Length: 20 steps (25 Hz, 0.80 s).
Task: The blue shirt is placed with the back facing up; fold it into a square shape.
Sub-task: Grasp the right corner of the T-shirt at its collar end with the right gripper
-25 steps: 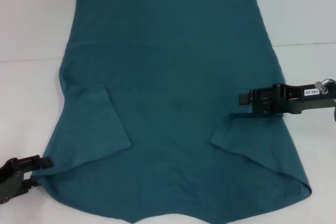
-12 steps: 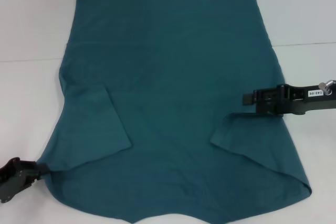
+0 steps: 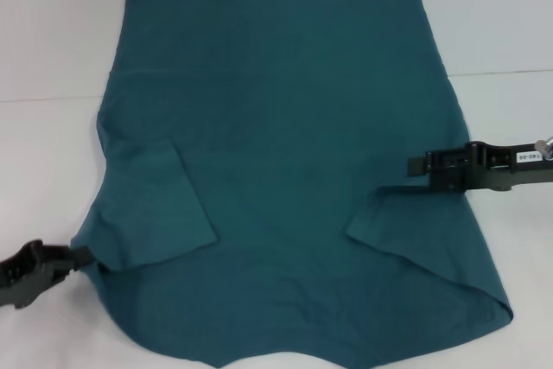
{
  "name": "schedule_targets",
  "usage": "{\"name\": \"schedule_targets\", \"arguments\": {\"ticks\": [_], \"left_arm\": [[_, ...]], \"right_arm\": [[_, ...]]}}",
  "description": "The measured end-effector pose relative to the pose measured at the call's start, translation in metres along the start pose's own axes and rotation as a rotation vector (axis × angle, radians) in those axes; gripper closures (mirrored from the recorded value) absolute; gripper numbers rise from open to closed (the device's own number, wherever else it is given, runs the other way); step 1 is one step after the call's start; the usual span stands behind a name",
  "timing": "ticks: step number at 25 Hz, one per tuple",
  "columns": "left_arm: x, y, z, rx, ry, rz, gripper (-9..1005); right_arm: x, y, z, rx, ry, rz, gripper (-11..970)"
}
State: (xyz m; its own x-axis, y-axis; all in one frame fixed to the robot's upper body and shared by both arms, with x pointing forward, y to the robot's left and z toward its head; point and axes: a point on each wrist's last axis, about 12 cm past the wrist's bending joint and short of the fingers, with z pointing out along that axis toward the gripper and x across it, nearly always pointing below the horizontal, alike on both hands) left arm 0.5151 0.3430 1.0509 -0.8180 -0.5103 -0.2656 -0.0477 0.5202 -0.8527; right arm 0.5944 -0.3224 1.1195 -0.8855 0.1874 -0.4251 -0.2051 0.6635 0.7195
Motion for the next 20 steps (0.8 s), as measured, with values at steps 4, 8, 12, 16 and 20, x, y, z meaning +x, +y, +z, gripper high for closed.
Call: {"name": "schedule_targets", "arguments": {"ticks": [4,8,12,16,20], "left_arm": [[-0.005,-0.007,0.004,0.026,0.003,0.02,980],[-0.008,-0.009,0.009,0.024,0.011,0.023,980],[-0.011,-0.01,0.012,0.015,0.008,0.027,980],[-0.011,-0.011,0.014,0.011,0.003,0.025,980],[-0.011,-0.011,0.015,0.013,0.002,0.023,980]], "right_arm": [[0.002,-0.007,-0.01,0.019,0.002,0.012,293],[0.007,-0.019,-0.03,0.059,0.028,0.054,293],[0.012,-0.034,-0.053,0.147,0.066,0.114,293],[0.016,-0.035,-0.059,0.148,0.101,0.111,293],[0.022,-0.034,-0.058,0.135,0.151,0.092,293]]}}
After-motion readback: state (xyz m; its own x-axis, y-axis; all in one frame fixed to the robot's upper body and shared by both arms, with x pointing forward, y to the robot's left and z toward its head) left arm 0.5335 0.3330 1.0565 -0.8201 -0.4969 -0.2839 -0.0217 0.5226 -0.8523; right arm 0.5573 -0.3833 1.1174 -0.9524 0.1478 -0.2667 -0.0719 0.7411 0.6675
